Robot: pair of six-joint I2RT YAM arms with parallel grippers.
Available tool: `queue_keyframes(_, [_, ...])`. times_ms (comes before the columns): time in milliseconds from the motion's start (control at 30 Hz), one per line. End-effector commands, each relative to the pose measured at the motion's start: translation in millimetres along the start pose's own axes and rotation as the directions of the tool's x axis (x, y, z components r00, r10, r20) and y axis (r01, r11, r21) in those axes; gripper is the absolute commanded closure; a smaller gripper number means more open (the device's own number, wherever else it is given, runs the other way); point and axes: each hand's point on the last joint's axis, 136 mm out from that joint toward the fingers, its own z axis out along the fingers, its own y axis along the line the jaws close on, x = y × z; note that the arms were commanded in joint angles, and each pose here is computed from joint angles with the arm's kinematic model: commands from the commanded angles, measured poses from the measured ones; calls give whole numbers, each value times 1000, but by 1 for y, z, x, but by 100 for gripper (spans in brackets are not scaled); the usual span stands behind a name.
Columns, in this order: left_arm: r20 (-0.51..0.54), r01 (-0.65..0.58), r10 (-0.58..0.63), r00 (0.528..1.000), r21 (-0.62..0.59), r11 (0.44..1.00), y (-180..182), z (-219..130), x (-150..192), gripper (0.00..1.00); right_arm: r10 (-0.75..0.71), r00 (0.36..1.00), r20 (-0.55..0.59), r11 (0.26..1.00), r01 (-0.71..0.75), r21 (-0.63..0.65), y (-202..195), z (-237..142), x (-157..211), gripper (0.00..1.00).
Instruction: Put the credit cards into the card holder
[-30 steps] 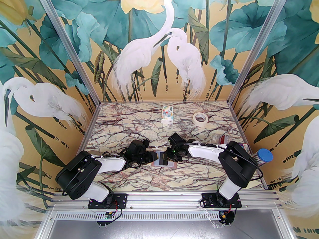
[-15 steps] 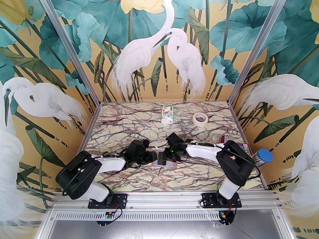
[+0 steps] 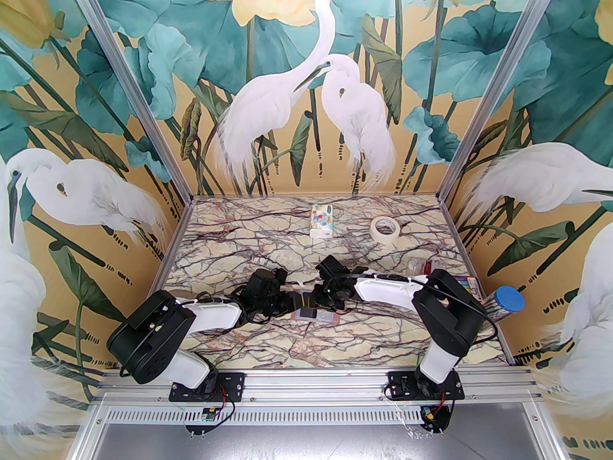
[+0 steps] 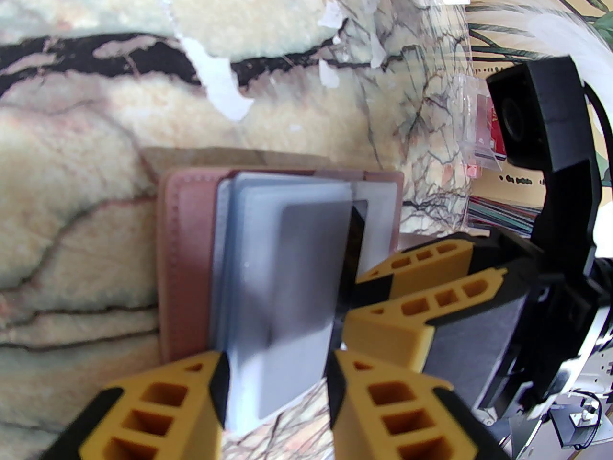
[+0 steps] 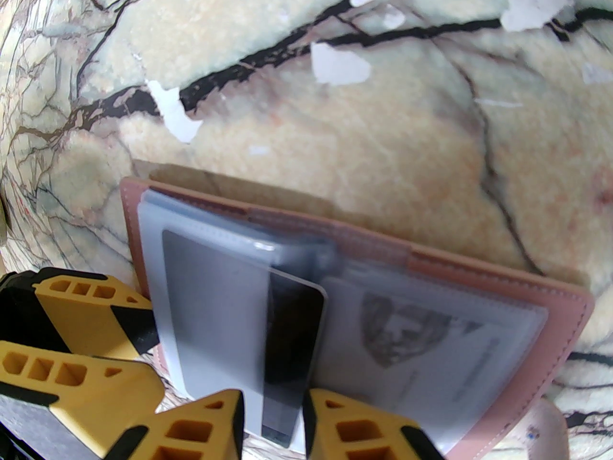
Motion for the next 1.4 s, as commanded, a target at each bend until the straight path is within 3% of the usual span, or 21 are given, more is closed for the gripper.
queue_keyframes(0, [-20, 34, -35, 999, -39, 999, 15, 3, 6, 60, -12, 1000, -14, 1000, 12, -11, 7, 4, 1, 73])
queue_keyframes(967, [-22, 37, -37, 999, -37, 999, 15, 4, 7, 60, -10, 1000, -27, 998, 8, -61, 22, 8, 2, 75])
queue_keyframes(1367, [-20, 39, -39, 999, -36, 999, 16, 4, 7, 60, -35, 999, 2, 999, 35, -5, 17, -6, 0, 72])
